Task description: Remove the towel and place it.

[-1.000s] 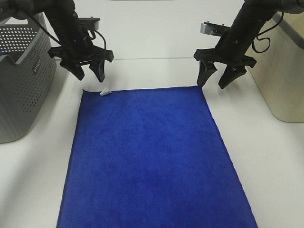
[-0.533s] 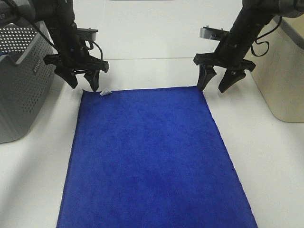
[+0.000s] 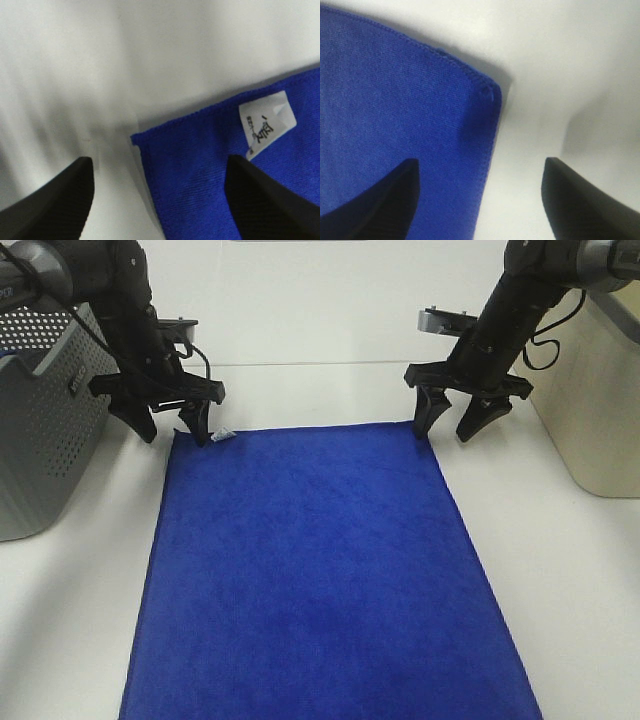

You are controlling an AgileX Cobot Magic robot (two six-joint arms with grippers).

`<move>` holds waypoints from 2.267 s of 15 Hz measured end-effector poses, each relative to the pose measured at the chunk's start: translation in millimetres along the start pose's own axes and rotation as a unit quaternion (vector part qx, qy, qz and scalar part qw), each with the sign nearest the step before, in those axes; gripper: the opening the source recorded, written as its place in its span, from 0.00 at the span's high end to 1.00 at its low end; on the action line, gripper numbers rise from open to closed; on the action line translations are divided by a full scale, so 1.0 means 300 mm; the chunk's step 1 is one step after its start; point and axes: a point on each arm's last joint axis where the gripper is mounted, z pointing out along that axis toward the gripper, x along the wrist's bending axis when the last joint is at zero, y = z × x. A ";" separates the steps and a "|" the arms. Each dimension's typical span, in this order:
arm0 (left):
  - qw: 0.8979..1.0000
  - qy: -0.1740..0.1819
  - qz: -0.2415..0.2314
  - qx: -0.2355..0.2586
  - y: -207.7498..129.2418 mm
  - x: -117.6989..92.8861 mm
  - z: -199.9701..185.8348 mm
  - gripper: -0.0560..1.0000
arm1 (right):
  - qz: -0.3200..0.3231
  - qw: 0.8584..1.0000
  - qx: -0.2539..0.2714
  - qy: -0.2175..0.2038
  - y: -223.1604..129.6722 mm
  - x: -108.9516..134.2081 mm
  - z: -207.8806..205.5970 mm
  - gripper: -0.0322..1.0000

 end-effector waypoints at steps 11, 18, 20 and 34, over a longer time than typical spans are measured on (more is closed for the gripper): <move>1.000 -0.003 -0.003 0.011 -0.006 0.002 0.035 0.29 | 0.014 0.999 -0.035 -0.010 0.025 -0.030 0.072 0.31; 1.000 -0.024 -0.009 0.012 -0.007 -0.018 0.037 0.29 | 0.023 0.999 -0.027 -0.004 0.023 -0.029 0.081 0.27; 0.999 -0.034 0.000 0.015 -0.011 -0.058 0.047 0.29 | 0.022 0.999 -0.029 0.001 0.025 -0.012 0.086 0.27; 0.997 -0.042 0.057 0.020 -0.024 -0.144 0.070 0.94 | -0.027 0.998 -0.057 -0.030 0.043 0.071 0.136 0.95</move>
